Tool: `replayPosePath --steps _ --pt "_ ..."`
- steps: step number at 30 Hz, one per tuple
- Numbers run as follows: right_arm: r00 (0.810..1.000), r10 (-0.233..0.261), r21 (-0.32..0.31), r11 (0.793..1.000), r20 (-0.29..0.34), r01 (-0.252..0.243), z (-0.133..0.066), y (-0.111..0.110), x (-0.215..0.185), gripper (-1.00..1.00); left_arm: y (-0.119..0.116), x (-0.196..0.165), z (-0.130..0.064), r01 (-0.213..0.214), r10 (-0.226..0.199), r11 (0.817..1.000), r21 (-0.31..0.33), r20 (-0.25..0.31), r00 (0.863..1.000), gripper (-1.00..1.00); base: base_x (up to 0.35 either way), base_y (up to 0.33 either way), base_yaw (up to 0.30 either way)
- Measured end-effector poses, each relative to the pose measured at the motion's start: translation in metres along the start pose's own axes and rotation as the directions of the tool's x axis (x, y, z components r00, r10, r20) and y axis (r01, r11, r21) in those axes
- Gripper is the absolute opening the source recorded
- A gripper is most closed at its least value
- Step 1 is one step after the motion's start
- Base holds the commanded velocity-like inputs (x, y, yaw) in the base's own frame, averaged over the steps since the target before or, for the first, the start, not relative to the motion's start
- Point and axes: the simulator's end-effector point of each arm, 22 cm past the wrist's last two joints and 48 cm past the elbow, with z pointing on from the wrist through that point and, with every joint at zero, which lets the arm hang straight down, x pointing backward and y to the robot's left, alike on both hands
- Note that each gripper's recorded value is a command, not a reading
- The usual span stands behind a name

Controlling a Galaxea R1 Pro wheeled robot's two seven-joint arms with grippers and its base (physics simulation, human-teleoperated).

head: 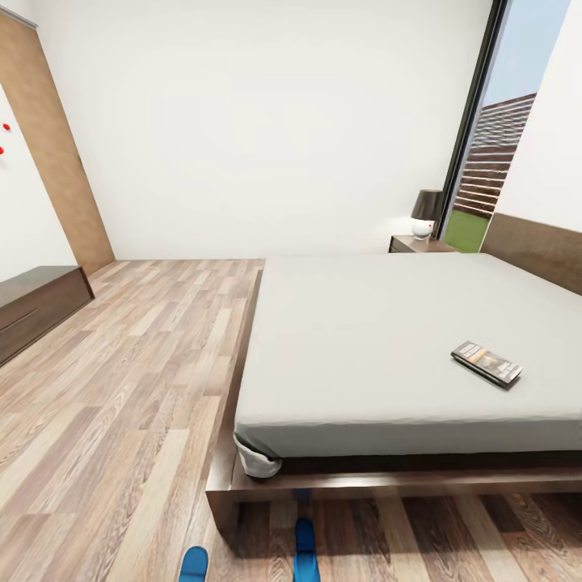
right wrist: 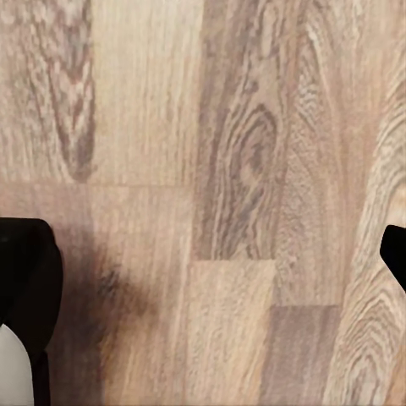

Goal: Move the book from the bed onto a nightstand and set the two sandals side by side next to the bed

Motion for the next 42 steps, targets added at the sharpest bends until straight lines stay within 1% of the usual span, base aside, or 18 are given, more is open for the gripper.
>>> replayPosePath --steps 9,17,24,31,34,37,38,41,42 --pt "1.0 0.0 0.0 1.0 0.0 0.0 0.0 0.0 0.0 1.0 -0.001 0.0 0.0 0.0 0.0 1.0 0.001 -0.001 1.0 -1.0 0.0 -0.117 0.0" --pt "1.0 0.0 0.0 1.0 -0.004 0.0 0.0 0.0 0.002 1.0 -0.001 0.0 0.0 0.0 0.0 1.0 0.002 -0.001 1.0 -1.0 0.0 -0.017 0.0" --pt "1.0 0.004 0.002 1.0 -0.02 -0.004 0.0 -0.003 0.01 1.0 -0.001 0.0 0.0 0.0 0.0 1.0 0.002 -0.001 1.0 -1.0 0.0 -0.002 0.0" --pt "0.991 0.011 0.003 1.0 -0.136 -0.01 -0.002 0.0 0.077 1.0 -0.002 0.0 0.0 -0.001 0.001 1.0 0.002 0.0 1.0 -1.0 0.0 0.0 0.0" --pt "0.98 0.008 0.035 0.999 -0.198 -0.001 -0.006 -0.005 0.123 1.0 -0.002 0.0 0.0 -0.002 0.002 1.0 0.001 0.001 1.0 -1.0 0.0 0.0 0.0" --pt "0.964 0.006 0.086 0.996 -0.266 0.017 -0.015 -0.014 0.174 1.0 -0.002 0.0 0.0 -0.002 0.002 1.0 0.001 0.002 1.0 -1.0 0.0 0.0 0.0" --pt "0.952 0.004 0.108 0.994 -0.307 0.03 -0.022 -0.018 0.206 1.0 -0.002 0.0 0.0 -0.003 0.003 1.0 0.002 0.002 1.0 -1.0 0.0 0.0 0.0" --pt "0.93 0.0 0.122 0.991 -0.368 0.049 -0.036 -0.02 0.254 1.0 -0.001 0.0 0.0 -0.003 0.003 1.0 0.001 0.002 1.0 -1.0 0.0 0.0 0.0" --pt "0.916 -0.003 0.127 0.99 -0.401 0.059 -0.045 -0.022 0.28 1.0 -0.001 -0.001 0.0 -0.003 0.003 1.0 0.001 0.002 1.0 -1.0 0.0 0.0 0.0"
